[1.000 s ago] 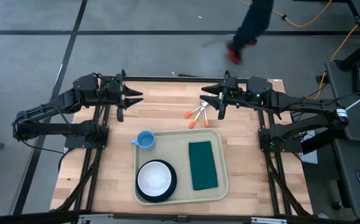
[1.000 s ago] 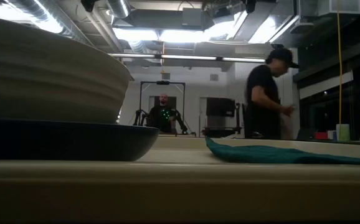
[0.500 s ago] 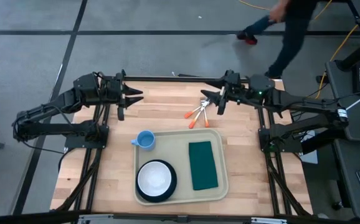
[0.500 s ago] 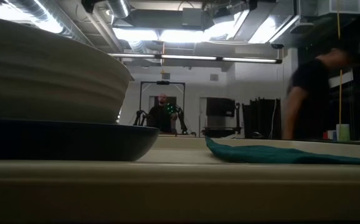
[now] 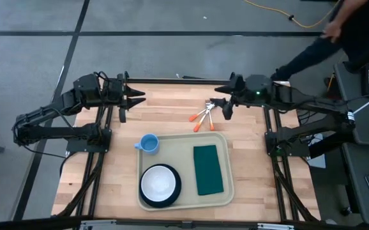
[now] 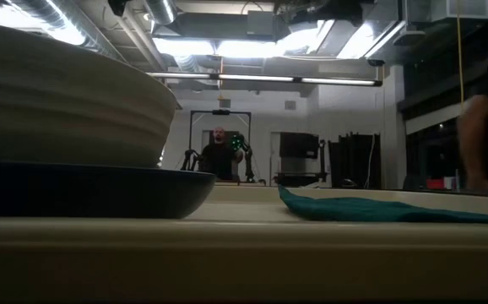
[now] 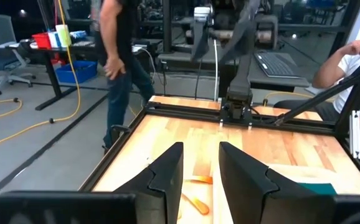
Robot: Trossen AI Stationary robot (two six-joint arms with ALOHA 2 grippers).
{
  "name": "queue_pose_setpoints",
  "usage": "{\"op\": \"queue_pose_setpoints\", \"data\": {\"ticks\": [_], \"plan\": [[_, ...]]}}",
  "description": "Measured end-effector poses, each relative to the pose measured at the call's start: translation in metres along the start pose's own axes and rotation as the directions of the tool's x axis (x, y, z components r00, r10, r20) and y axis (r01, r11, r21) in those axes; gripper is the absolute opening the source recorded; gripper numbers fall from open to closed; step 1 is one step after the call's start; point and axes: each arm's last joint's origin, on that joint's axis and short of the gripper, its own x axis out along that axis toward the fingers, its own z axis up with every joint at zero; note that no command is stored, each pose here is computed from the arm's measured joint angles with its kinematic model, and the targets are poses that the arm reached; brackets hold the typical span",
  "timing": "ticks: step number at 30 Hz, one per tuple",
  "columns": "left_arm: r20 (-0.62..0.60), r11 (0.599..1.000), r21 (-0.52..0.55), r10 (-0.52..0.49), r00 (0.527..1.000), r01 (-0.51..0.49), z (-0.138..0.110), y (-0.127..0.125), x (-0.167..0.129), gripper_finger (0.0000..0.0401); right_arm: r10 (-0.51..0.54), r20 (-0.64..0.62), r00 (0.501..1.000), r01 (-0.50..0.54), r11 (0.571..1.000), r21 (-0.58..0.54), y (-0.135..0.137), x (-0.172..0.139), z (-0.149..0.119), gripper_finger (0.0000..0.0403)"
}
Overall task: Set up tray
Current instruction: Put the orange knife on top of the green napkin
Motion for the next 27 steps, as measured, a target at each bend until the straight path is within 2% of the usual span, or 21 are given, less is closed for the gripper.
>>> {"op": "queue_pose_setpoints", "data": {"ticks": [4,7,14,19,23,27], "plan": [[-0.009,1.000,-0.006,0.000,1.000,0.000,-0.001,0.000,0.000,0.0098,0.007,-0.126,0.992,-0.006,1.000,0.009,0.000,0.008,-0.011,0.0249],[-0.030,1.000,-0.018,0.000,1.000,0.000,-0.003,0.000,0.001,0.0098,-0.015,-0.229,0.973,0.024,0.999,0.035,-0.001,0.015,-0.022,0.0249],[-0.048,1.000,-0.025,0.000,0.999,-0.001,-0.005,0.000,0.001,0.0098,-0.060,-0.360,0.931,0.121,0.981,0.149,-0.001,0.032,-0.037,0.0249],[-0.051,1.000,-0.024,0.000,0.999,-0.001,-0.005,0.000,0.001,0.0098,-0.108,-0.469,0.877,0.244,0.940,0.238,-0.006,0.055,-0.051,0.0248],[-0.051,1.000,-0.023,0.000,0.999,-0.001,-0.005,0.000,0.001,0.0098,-0.120,-0.534,0.837,0.346,0.872,0.347,-0.010,0.078,-0.063,0.0248],[-0.052,1.000,-0.005,0.000,0.999,0.000,-0.005,0.000,0.001,0.0098,-0.128,-0.584,0.802,0.387,0.855,0.345,-0.010,0.097,-0.075,0.0248]]}}
